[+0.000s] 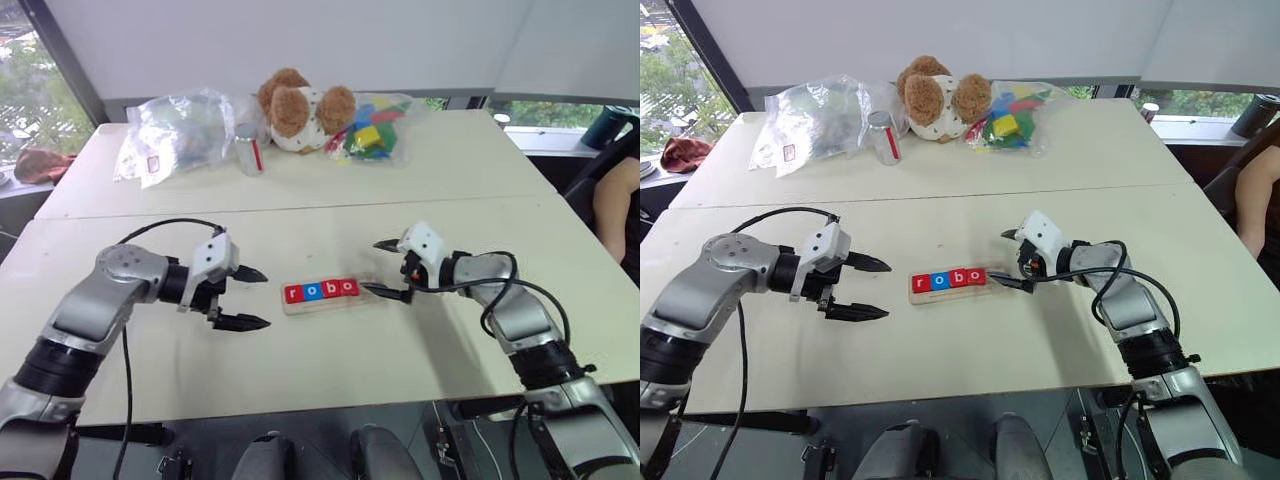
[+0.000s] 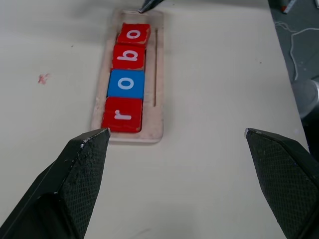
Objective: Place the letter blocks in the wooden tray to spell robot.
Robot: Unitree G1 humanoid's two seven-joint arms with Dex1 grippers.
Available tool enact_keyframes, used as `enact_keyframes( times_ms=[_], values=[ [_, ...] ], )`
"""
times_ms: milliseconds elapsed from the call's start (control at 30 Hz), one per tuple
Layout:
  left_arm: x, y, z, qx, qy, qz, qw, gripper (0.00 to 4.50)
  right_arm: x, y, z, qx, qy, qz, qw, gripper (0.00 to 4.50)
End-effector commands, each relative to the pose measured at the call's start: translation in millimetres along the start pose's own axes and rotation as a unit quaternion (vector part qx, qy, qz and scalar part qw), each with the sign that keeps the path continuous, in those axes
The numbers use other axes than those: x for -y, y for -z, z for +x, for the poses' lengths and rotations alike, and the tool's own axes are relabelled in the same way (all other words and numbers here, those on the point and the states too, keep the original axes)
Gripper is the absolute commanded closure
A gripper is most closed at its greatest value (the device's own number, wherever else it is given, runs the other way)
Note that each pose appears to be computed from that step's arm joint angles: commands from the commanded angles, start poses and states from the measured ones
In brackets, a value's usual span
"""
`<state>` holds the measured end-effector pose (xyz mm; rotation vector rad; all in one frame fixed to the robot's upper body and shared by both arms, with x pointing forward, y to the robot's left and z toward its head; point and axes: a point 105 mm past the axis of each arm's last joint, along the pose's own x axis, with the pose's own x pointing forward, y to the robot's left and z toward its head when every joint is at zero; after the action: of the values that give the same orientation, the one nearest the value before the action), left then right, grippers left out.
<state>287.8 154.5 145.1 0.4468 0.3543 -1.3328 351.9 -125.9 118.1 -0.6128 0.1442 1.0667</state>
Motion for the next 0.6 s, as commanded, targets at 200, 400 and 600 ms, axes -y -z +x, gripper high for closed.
enact_keyframes(
  times_ms=[200, 400, 600],
  values=[
    [6.1, -8.4, -11.3, 0.006, -0.023, 0.009, 1.0, 0.0, -1.6, -10.9, 12.5, 0.023, -0.055, -0.046, 0.997, 0.09],
    [6.1, -10.3, -12.4, 0.01, -0.031, 0.007, 0.999, 0.0, 2.4, -1.2, 19.1, 0.004, -0.051, -0.066, 0.996, 0.09],
    [6.7, -11.1, -12.3, 0.012, -0.033, 0.006, 0.999, 0.0, 9.2, 1.5, 16.9, -0.004, -0.05, -0.087, 0.995, 0.09]
  ],
)
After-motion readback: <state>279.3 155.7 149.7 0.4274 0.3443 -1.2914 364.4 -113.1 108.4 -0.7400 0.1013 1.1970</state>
